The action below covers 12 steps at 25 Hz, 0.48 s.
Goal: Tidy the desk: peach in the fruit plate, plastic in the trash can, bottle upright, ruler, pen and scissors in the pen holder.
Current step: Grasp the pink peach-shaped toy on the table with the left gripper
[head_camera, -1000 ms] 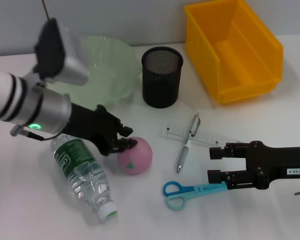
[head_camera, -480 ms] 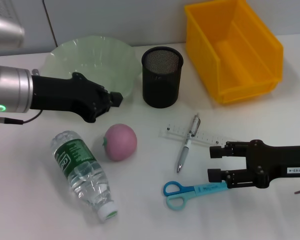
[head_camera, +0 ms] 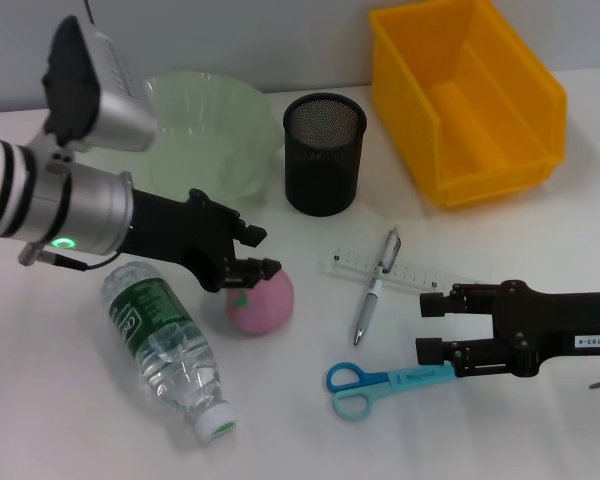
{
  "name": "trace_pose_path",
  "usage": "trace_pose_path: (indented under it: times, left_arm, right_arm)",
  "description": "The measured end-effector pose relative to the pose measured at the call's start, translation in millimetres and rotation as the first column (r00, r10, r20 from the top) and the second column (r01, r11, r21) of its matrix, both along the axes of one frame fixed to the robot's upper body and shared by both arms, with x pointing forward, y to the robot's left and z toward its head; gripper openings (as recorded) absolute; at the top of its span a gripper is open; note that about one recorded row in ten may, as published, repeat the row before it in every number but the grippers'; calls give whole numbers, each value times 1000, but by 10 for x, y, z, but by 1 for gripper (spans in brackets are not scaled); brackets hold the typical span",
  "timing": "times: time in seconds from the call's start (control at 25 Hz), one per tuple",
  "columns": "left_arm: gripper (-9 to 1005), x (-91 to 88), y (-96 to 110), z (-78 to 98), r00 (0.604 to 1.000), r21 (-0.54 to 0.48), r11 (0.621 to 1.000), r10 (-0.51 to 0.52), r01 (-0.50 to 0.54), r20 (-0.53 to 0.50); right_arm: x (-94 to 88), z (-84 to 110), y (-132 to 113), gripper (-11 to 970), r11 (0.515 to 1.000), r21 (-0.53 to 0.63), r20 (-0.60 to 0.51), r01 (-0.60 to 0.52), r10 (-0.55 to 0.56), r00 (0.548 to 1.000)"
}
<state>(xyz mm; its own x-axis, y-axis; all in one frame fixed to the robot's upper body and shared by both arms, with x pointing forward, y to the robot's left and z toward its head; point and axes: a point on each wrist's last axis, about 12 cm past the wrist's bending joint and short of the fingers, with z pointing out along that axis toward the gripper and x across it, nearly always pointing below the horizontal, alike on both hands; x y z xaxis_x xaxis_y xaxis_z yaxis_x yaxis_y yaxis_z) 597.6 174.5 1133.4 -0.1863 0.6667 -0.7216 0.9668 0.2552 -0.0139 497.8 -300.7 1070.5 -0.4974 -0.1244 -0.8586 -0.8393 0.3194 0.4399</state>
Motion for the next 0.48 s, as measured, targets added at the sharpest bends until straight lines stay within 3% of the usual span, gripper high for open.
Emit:
trace_pose_path:
  times: [0.32,0.48]
  left_arm:
    - [443,27,-109,-78,1000,70,998,-1,1,-1]
    - [601,65,-131,-152,1000,119,993,15,-14,-8]
  right_arm:
    - [-5,-2,-9,764,1000,-3,-2,0,0,1000]
    - [-2,2,-23,764,1000,-6,-2,2,-2,1000]
